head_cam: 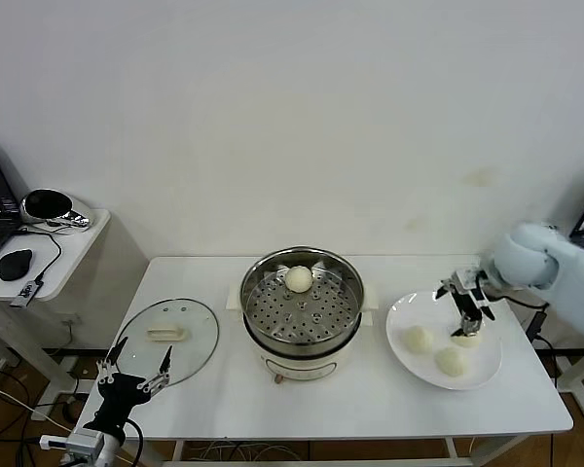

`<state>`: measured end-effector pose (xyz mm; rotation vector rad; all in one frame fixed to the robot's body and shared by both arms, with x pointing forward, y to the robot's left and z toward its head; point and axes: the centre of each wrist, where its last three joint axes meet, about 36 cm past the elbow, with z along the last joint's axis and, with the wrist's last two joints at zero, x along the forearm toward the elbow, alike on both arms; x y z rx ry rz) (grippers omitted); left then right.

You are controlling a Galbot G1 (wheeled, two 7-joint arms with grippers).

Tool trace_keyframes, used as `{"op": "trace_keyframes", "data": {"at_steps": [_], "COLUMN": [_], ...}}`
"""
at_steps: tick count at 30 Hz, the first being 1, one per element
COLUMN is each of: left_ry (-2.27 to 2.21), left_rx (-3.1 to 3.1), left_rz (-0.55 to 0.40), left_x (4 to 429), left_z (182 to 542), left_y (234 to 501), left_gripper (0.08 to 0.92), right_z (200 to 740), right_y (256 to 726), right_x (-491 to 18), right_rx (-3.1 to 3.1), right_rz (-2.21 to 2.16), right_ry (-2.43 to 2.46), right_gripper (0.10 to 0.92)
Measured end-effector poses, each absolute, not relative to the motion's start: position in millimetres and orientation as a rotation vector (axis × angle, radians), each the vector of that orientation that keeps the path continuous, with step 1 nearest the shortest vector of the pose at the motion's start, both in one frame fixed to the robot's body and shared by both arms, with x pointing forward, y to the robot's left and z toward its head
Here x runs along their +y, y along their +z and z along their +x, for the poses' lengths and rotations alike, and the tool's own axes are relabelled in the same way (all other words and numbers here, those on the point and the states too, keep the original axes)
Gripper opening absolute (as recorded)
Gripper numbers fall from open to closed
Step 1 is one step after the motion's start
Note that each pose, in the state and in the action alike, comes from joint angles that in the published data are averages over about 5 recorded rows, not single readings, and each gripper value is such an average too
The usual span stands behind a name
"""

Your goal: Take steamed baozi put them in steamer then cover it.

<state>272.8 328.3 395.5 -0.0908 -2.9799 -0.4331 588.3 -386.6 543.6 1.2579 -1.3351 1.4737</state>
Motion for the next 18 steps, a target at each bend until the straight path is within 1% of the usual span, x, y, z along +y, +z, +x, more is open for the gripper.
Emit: {"op": "trace_keyframes", "data": {"at_steps": [9, 18], "left_ry": [-0.433, -0.435], "left_rx": [-2.968, -2.966], "left_rz": [-0.079, -0.079], "left_x": [331, 330], "left_z": [270, 271], "left_y": [392, 390], "left_gripper": [0.823, 0.823], "right_z": [605, 620], "right_y": [500, 471], "right_x": [-377, -366], "right_rx": [-1.33, -1.346], "right_rz": [1.279, 1.284], "right_ry": [1.441, 1.435], "right_gripper": [0.823, 0.823]}}
